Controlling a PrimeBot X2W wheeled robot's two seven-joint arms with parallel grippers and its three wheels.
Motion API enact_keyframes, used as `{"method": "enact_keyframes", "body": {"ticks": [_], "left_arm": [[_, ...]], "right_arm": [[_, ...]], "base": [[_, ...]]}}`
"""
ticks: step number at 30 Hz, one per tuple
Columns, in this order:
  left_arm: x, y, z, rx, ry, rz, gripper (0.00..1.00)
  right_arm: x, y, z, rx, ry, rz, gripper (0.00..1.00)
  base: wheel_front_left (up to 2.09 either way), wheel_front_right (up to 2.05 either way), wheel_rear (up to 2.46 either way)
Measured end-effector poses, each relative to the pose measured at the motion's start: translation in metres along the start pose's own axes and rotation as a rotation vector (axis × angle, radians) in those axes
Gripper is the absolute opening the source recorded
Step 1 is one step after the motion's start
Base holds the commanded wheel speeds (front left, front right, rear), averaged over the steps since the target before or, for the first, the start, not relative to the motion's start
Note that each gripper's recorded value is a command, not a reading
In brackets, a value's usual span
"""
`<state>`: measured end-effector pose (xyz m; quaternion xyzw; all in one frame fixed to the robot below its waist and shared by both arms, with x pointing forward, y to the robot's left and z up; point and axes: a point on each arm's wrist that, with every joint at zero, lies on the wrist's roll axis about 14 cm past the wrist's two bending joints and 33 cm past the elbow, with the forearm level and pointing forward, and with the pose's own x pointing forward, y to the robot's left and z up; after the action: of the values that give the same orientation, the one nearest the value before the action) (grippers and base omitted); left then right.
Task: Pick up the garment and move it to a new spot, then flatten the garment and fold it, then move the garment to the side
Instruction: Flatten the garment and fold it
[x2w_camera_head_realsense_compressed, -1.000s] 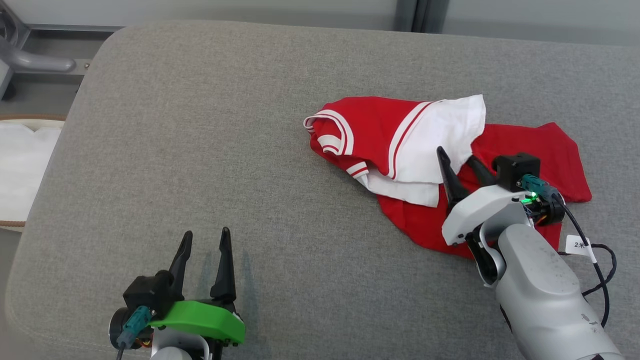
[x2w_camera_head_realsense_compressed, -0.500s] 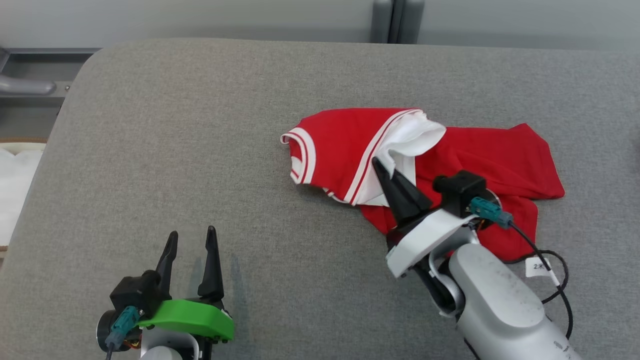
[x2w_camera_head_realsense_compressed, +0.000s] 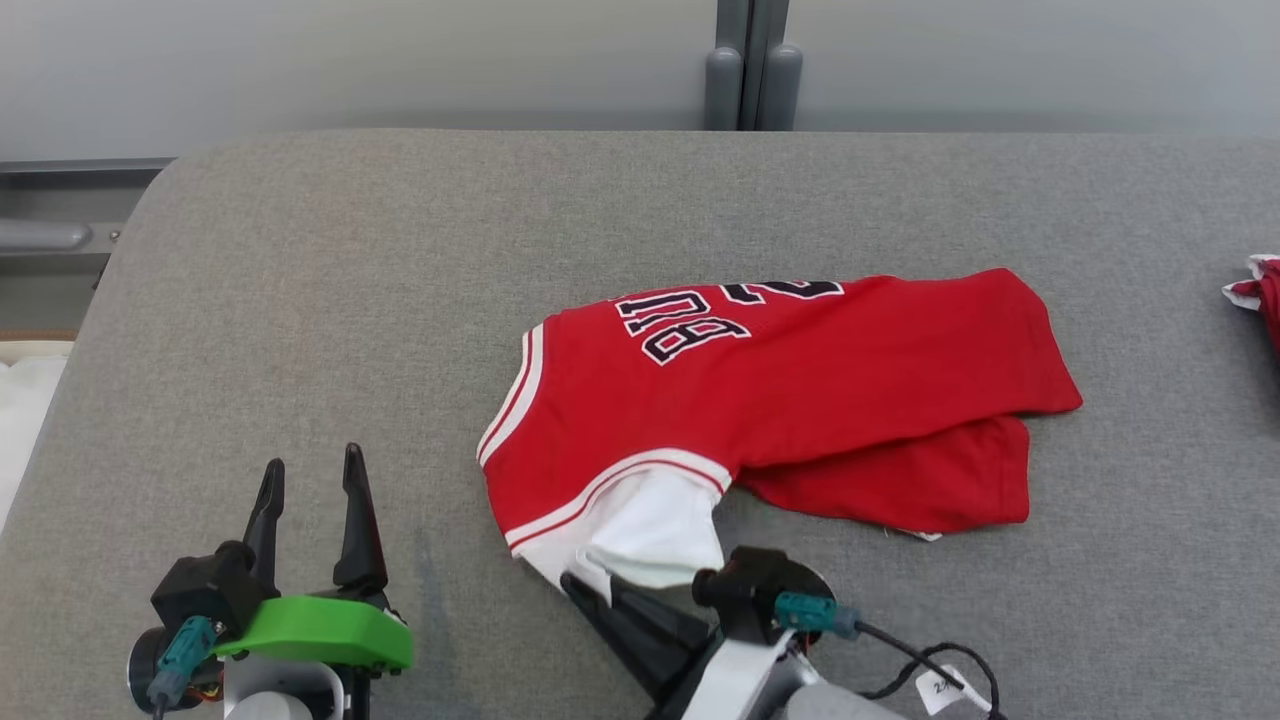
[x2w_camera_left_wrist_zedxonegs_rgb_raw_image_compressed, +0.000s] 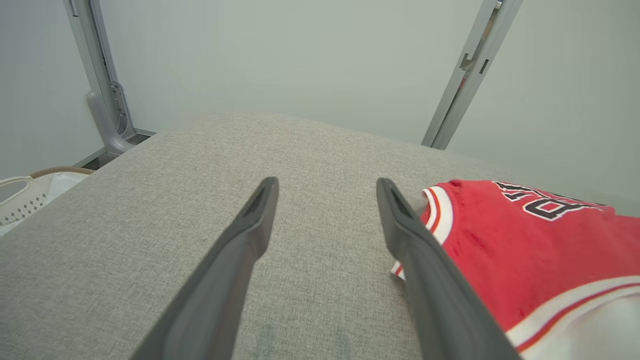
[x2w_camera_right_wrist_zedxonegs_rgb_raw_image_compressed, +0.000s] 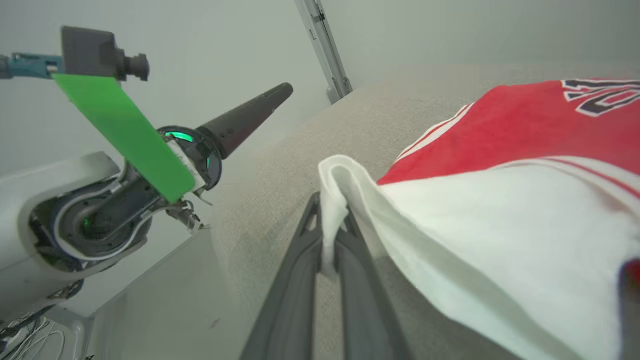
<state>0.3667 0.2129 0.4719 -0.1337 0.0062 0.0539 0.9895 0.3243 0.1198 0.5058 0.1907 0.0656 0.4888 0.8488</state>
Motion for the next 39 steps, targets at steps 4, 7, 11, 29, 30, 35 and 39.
{"method": "enact_keyframes", "body": {"ticks": [4,7,11,29,30,35,39], "left_arm": [[-0.001,0.002,0.000,0.008,0.000,0.003,1.00],[-0.002,-0.001,-0.003,0.007,0.010,-0.005,1.00],[0.000,-0.007,-0.007,0.004,0.020,-0.026,1.00],[0.002,-0.063,-0.026,-0.009,0.075,-0.192,1.00],[0.002,-0.064,-0.026,-0.008,0.076,-0.195,1.00],[0.000,-0.069,-0.024,-0.006,0.072,-0.208,1.00],[-0.004,-0.072,-0.022,-0.013,0.067,-0.217,1.00]], "right_arm": [[-0.009,0.005,-0.031,-0.021,0.097,0.013,1.00],[-0.013,0.003,-0.036,-0.031,0.113,0.004,1.00],[-0.018,-0.016,-0.027,-0.065,0.087,-0.063,1.00],[-0.110,-0.138,0.098,-0.335,-0.243,-0.582,1.00],[-0.116,-0.141,0.101,-0.343,-0.252,-0.603,1.00],[-0.144,-0.152,0.112,-0.366,-0.283,-0.693,1.00],[-0.164,-0.156,0.120,-0.381,-0.308,-0.751,1.00]], "base": [[0.00,0.00,0.00],[0.00,0.00,0.00],[0.00,0.00,0.00],[0.00,0.00,0.00],[0.00,0.00,0.00],[0.00,0.00,0.00],[0.00,0.00,0.00]]}}
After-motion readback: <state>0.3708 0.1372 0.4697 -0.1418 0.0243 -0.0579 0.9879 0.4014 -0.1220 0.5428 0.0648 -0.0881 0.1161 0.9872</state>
